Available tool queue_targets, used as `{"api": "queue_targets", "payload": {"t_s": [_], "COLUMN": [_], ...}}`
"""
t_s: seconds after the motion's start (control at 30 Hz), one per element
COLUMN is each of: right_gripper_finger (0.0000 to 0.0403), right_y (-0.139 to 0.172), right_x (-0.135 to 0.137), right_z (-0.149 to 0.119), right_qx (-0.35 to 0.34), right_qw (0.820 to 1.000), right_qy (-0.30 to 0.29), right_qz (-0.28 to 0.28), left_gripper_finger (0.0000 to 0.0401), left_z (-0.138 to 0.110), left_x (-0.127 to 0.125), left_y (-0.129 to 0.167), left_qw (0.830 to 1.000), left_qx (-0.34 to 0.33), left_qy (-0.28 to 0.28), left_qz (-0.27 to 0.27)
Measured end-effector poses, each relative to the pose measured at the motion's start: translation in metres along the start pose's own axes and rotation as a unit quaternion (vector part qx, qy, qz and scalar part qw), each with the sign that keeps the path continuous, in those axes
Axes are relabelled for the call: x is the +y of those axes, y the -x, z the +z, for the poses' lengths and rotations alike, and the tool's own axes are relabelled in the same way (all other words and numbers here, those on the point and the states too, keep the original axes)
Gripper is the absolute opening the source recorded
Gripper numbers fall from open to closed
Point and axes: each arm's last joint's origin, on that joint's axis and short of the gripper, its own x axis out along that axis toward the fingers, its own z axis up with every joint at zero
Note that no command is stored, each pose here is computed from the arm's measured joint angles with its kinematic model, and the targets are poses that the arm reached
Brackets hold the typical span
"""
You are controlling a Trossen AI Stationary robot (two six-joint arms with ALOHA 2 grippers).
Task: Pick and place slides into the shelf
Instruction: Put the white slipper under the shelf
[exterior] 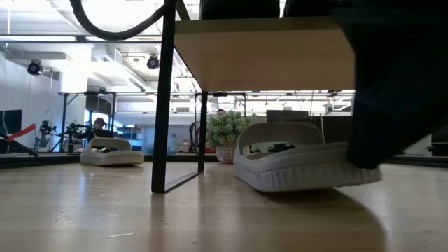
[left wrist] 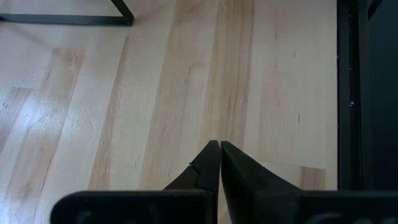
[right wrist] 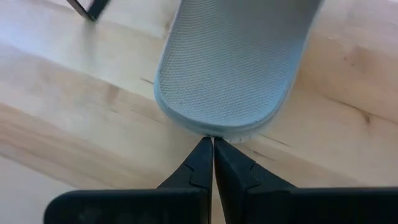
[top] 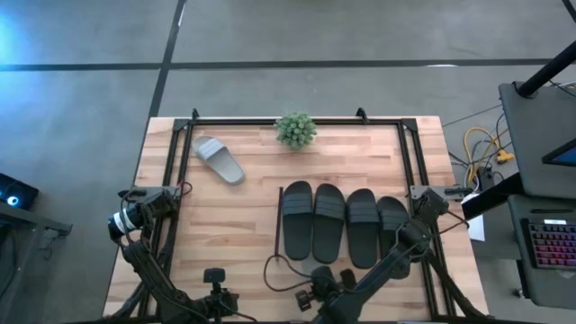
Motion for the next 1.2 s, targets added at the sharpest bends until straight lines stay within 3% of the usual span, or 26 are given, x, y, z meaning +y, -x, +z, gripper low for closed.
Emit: {"api": "queue_targets", "payload": {"t_s": [0.33, 0.83, 1.2], "right_gripper_finger": [0.0009, 0.0009, 0.0009], "right_y": [-0.002, -0.018, -0.008], "right_x": [0.003, 0.012, 0.013], "right_z": [0.003, 0.029, 0.02], "right_qx": [0.001, -0.013, -0.009], "right_qw": [1.0, 0.998, 0.998], "right_qy": [0.017, 0.062, 0.052], "right_qz": [0.003, -0.008, 0.015], "left_gripper_finger": [0.0, 0.0, 0.0], "left_z": [-0.003, -0.005, -0.005], "left_x": [0.002, 0.002, 0.002], "left_y": [-0.003, -0.004, -0.004], "left_qw": [1.0, 1.0, 1.0], "left_qx": [0.005, 0.008, 0.012], "left_qy": [-0.004, -0.005, -0.005], "left_qz": [0.003, 0.004, 0.003]}}
